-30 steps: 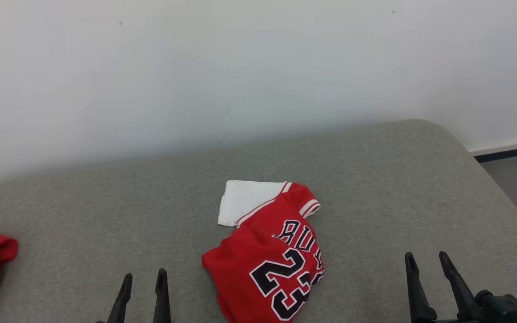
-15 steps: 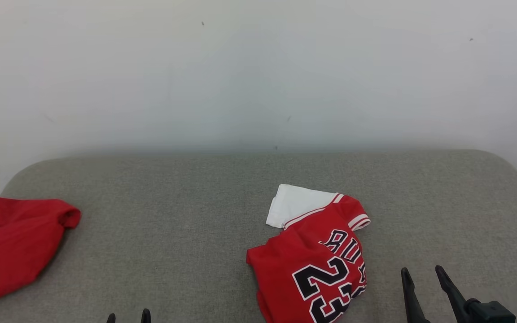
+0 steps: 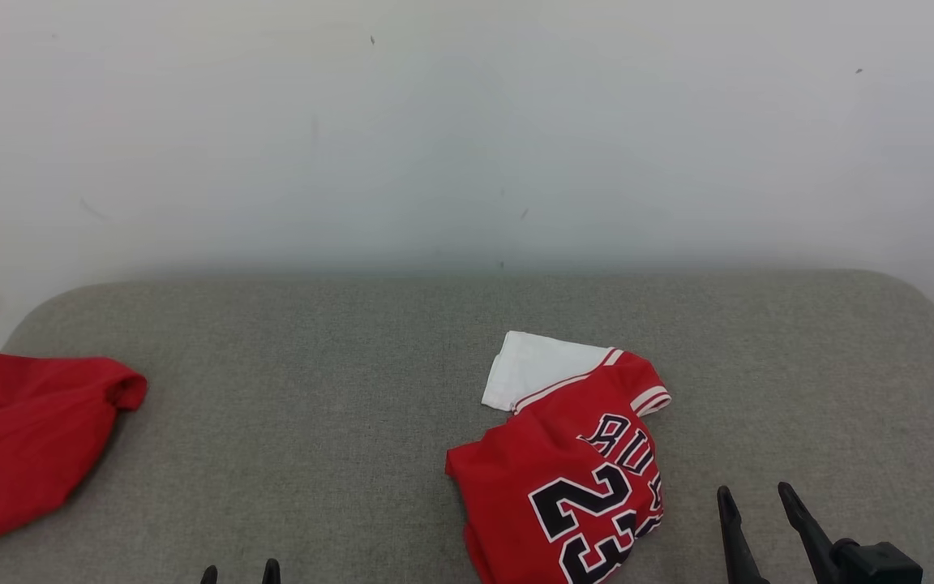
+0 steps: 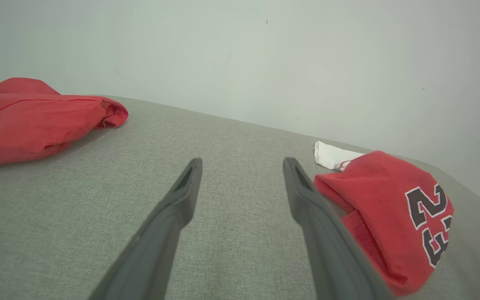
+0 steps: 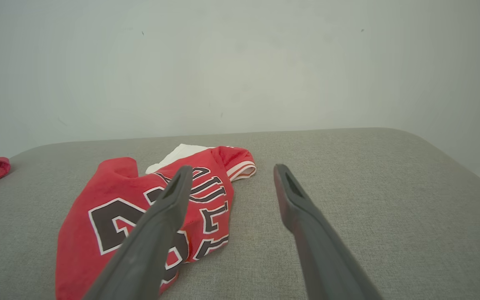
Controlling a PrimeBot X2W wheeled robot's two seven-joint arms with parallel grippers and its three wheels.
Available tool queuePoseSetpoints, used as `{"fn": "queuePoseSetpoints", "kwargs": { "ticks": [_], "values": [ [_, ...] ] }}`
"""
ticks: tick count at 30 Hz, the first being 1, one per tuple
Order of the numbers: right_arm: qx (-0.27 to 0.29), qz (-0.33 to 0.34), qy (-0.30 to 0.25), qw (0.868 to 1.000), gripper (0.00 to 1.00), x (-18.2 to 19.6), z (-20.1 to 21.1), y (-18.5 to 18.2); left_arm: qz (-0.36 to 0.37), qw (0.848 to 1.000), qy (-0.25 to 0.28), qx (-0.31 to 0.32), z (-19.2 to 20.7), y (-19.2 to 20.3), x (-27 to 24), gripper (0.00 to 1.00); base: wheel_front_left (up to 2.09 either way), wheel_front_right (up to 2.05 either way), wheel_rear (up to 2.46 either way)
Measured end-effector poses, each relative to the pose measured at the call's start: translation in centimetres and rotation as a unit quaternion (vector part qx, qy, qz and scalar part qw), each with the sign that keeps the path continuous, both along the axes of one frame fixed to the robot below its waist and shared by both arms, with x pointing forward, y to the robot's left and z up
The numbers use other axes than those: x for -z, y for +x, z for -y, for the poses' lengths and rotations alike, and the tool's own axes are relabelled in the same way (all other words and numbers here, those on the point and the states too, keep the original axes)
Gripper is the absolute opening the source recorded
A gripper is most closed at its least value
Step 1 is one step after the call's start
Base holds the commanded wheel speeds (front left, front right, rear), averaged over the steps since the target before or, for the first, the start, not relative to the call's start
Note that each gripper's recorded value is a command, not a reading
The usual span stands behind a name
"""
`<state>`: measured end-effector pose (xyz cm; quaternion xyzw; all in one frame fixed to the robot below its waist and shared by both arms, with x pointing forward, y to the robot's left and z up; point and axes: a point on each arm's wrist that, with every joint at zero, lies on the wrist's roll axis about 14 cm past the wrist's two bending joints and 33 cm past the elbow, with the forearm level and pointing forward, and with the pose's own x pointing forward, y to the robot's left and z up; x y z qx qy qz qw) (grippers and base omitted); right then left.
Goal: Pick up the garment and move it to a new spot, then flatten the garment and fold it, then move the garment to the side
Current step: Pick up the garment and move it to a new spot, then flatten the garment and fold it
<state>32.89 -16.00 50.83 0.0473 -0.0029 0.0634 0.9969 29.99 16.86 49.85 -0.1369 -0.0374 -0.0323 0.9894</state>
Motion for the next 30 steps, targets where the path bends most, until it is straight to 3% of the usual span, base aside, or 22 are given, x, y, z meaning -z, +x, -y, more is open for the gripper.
{"fn": "queuePoseSetpoints", "kwargs": {
  "ticks": [8,13,21,30],
  "values": [
    [-0.001,0.001,0.004,1.000,1.00,-0.1,-0.2,-0.1,-0.003,1.000,-0.001,0.000,-0.3,0.5,0.2,1.00,0.00,0.00,0.00],
    [0.006,0.002,0.011,1.000,1.00,-0.2,0.2,-0.4,-0.042,0.998,-0.046,0.029,1.4,1.9,1.7,1.00,0.00,0.00,0.00],
    [0.032,-0.003,0.022,0.999,1.00,0.0,1.6,-1.4,-0.050,0.991,-0.021,0.119,6.1,8.6,-0.5,1.00,0.00,0.00,0.00],
    [0.074,-0.016,0.027,0.997,1.00,0.5,3.6,-3.0,-0.158,0.973,0.026,0.164,10.3,16.1,1.1,1.00,0.00,0.00,0.00]
  ]
}}
